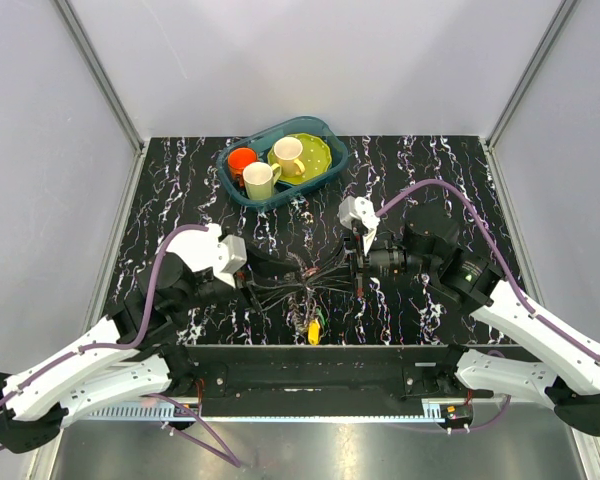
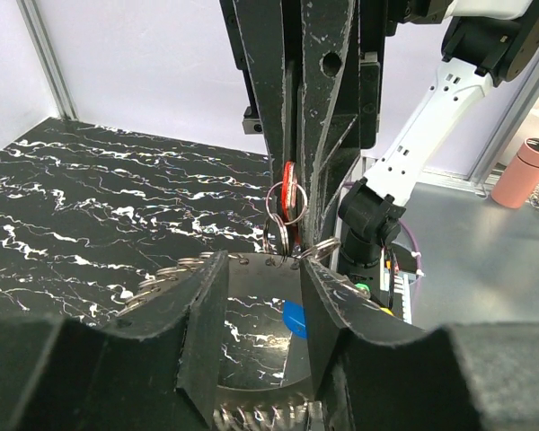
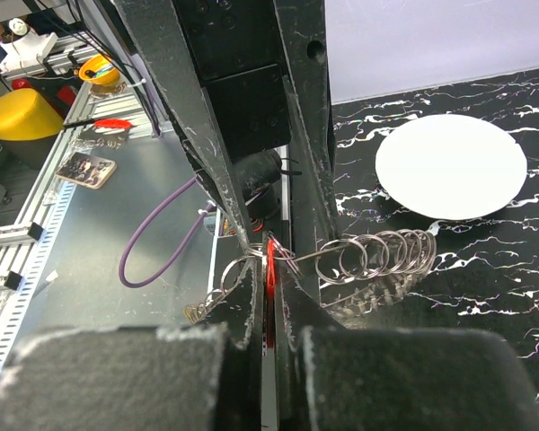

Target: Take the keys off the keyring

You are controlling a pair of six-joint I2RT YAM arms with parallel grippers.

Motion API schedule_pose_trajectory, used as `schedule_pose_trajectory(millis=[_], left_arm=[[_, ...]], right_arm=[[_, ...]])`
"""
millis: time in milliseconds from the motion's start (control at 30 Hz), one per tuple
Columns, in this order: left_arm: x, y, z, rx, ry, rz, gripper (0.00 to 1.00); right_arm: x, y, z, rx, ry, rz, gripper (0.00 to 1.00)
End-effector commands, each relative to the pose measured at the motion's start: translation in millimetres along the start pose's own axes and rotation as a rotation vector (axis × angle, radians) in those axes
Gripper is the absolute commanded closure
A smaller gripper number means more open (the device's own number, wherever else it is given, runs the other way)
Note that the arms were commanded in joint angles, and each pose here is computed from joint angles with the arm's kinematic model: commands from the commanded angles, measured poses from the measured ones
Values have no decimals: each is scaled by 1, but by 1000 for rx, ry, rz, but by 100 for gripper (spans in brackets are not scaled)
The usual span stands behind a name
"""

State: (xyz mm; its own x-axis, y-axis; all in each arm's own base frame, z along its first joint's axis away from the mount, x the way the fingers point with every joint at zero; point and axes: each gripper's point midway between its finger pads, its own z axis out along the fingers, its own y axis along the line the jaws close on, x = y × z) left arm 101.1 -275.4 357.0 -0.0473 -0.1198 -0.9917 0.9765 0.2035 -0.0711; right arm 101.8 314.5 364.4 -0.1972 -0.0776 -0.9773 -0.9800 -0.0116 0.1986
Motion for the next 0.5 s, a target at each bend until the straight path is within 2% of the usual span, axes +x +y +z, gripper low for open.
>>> schedule_pose_trajectory(millis=[0, 467], left_arm=[[-36, -2, -1, -3, -116, 42, 60], [-33, 5, 6, -28, -98, 27, 68]], right_arm=[[-14, 8, -1, -27, -37, -27, 100], [-11, 10, 2, -48, -31, -20, 100]])
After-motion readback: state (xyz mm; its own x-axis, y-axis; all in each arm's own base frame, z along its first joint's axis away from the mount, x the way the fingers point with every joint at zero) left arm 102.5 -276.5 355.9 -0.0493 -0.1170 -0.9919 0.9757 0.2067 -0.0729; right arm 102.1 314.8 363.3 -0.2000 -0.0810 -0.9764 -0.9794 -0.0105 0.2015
